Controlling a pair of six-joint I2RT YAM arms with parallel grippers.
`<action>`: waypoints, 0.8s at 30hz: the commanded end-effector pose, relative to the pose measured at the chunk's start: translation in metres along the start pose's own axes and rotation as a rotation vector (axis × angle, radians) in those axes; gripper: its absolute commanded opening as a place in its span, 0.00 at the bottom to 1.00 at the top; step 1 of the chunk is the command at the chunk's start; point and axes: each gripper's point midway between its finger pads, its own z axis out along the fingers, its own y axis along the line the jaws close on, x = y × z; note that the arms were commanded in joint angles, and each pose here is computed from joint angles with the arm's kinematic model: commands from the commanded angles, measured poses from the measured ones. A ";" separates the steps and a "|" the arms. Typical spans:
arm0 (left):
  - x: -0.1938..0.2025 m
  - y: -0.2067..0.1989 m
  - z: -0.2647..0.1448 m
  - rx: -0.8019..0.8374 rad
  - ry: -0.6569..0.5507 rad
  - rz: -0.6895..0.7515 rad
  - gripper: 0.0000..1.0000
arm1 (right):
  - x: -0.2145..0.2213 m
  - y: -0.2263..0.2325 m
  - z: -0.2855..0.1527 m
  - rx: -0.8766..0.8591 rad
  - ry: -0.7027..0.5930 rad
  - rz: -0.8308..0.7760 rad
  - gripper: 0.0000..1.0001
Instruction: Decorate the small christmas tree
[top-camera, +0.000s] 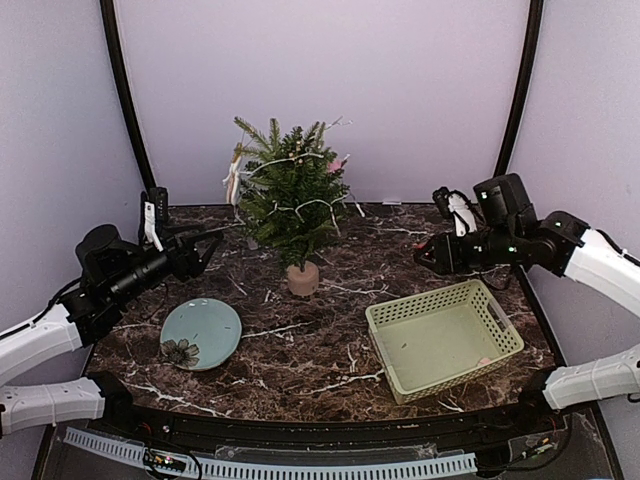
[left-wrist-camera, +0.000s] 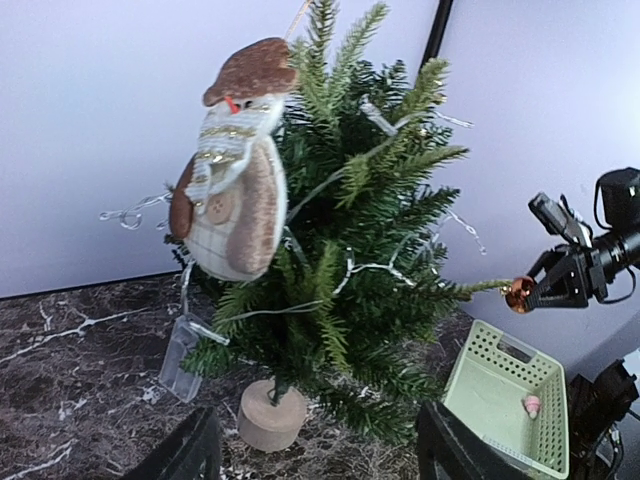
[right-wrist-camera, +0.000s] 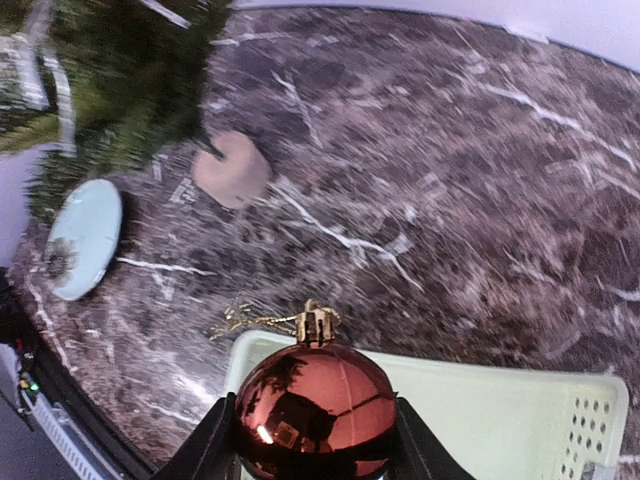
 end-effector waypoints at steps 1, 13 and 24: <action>0.002 -0.027 -0.006 0.146 0.022 0.045 0.69 | -0.046 0.067 -0.030 -0.305 -0.163 -0.181 0.37; -0.007 -0.109 -0.011 0.461 -0.007 0.204 0.61 | -0.067 0.145 -0.072 -0.676 -0.229 -0.285 0.37; -0.007 -0.161 0.014 0.545 -0.029 0.347 0.47 | -0.059 0.181 -0.079 -0.855 -0.256 -0.221 0.32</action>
